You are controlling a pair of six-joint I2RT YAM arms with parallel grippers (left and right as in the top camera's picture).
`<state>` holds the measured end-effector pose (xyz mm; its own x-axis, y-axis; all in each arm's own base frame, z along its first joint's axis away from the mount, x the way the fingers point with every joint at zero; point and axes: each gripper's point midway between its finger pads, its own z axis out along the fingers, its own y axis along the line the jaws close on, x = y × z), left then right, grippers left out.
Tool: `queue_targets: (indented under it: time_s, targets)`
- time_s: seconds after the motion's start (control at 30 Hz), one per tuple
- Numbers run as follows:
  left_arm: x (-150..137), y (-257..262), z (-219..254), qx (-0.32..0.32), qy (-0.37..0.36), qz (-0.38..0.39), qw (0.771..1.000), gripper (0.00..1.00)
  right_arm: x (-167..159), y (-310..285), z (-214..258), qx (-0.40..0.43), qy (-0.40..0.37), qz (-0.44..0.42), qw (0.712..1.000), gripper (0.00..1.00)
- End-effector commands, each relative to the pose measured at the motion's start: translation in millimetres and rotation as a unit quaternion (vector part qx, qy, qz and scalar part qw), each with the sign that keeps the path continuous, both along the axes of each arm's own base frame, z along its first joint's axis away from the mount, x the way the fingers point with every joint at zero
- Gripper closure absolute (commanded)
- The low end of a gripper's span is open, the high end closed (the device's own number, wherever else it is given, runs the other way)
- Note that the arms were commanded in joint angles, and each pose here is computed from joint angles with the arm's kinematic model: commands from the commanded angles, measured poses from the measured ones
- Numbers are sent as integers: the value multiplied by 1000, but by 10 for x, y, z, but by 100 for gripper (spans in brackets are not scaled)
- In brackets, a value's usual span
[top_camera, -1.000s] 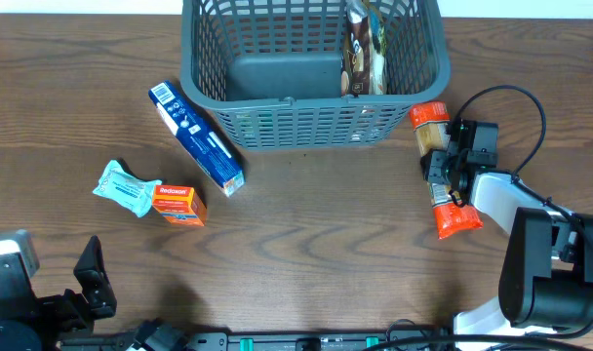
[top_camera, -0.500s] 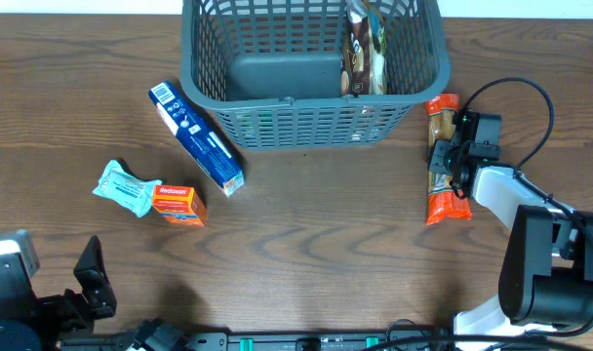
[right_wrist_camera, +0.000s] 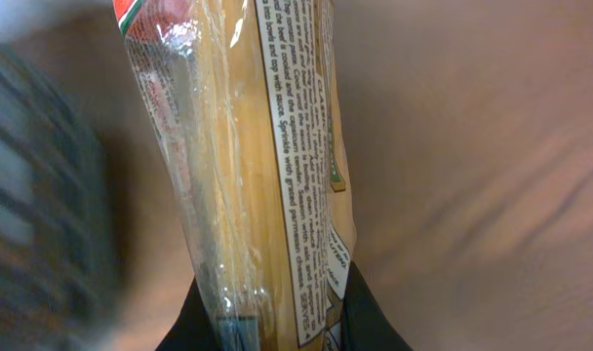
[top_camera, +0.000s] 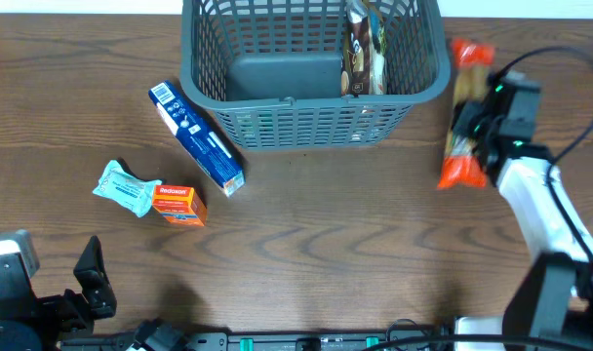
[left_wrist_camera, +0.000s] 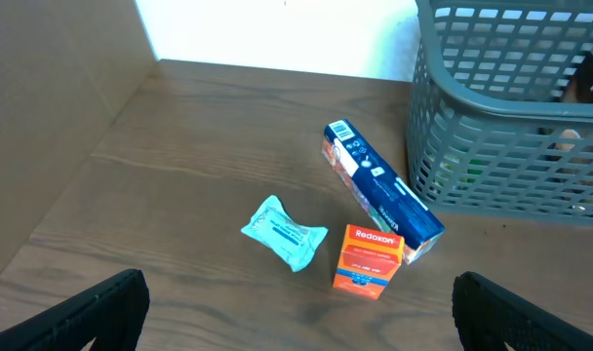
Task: Pack container
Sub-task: 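Grasp the pasta package with the right gripper and lift it, then carry the pasta package over the basket and lower it inside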
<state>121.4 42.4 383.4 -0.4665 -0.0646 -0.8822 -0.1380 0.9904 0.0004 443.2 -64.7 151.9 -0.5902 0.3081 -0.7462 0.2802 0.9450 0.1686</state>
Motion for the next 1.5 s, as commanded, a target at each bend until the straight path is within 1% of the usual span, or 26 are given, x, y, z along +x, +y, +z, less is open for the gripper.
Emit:
queue_targets:
  time_s: [0.0,0.17,0.27,0.3,0.33,0.4,0.47,0.57,0.67,0.77,0.93,1.03,1.07,1.27,1.43,1.47]
  targets:
    - [9,6,20,-2,-2,5,1000,1,81,-139,1146,-28,-128,-32,991,99]
    - [9,6,20,-2,-2,5,1000,1,31,-106,2067,-44,-225,-29,973,99]
    - [9,6,20,-2,-2,5,1000,1,9,42,2610,-82,-282,1,956,99]
    - [9,6,20,-2,-2,5,1000,1,9,102,2727,-94,-294,13,951,99]
    - [9,6,20,-2,-2,5,1000,1,14,232,2882,-114,-311,41,943,99]
    - [9,6,20,-2,-2,5,1000,2,11,546,3126,-145,-346,107,921,99]
    - [9,6,20,-2,-2,5,1000,1,-22,898,3332,-165,-387,172,891,99]
    - [9,6,20,-2,-2,5,1000,1,-117,1503,3503,-181,-440,278,835,99]
    - [9,6,20,-2,-2,5,1000,1,-194,2052,3479,-205,-468,371,775,99]
    - [9,6,20,-2,-2,5,1000,1,-216,2575,3284,-258,-482,448,708,99]
    - [9,6,20,-2,-2,5,1000,2,-105,3150,2808,-319,-469,511,646,99]
    - [9,6,20,-2,-2,5,1000,1,-21,3360,2525,-336,-455,535,627,99]
    - [9,6,20,-2,-2,5,1000,1,15,3411,2428,-337,-449,542,625,99]
    - [9,6,20,-2,-2,5,1000,1,114,3516,2128,-324,-424,561,633,99]
    - [9,6,20,-2,-2,5,1000,1,135,3519,2065,-322,-417,565,635,98]
    - [9,6,20,-2,-2,5,1000,1,134,3519,2072,-322,-418,564,635,69]
